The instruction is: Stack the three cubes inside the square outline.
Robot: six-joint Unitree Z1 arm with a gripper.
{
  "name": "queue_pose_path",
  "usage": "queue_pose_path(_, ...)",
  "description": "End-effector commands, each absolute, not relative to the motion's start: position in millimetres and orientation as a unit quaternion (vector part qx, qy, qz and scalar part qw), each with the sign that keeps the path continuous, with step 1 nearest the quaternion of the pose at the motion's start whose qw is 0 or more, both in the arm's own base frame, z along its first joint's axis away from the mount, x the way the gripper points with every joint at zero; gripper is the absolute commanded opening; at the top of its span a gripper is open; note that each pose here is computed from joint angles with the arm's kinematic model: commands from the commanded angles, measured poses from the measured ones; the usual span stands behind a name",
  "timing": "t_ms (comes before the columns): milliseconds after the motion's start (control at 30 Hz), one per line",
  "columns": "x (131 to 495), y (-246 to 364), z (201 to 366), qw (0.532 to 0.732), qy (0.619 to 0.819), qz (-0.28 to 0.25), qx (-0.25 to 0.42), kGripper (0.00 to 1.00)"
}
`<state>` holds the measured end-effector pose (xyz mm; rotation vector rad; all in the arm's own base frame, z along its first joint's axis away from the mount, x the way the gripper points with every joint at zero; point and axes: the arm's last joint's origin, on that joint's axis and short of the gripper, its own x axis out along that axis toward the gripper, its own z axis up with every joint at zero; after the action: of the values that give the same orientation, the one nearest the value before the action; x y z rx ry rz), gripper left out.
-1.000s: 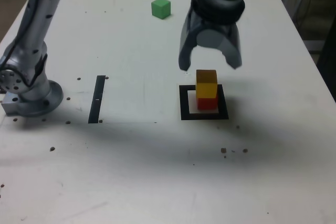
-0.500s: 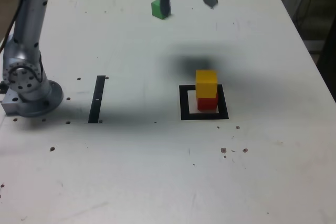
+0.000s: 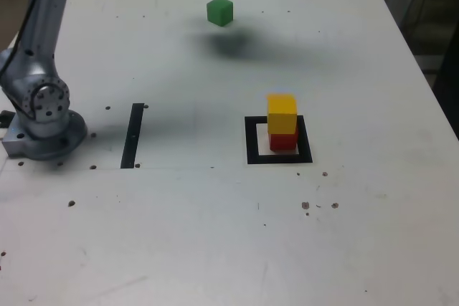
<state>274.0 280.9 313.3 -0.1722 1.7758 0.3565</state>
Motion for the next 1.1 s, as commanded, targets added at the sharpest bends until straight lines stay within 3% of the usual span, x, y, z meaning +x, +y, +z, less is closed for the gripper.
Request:
queue_pose_path(0, 272, 291, 304.7, 0.607, 0.774, 0.155, -0.092, 0.99)
queue_pose_path(200, 268, 320, 278.8, 0.597, 0.771, 0.167, -0.143, 0.99)
queue_pose_path(600, 278, 339, 268.9, 0.581, 0.742, 0.266, -0.202, 0.99)
queue_pose_path(1067, 282, 339, 237.7, 0.557, 0.759, 0.242, -0.233, 0.97)
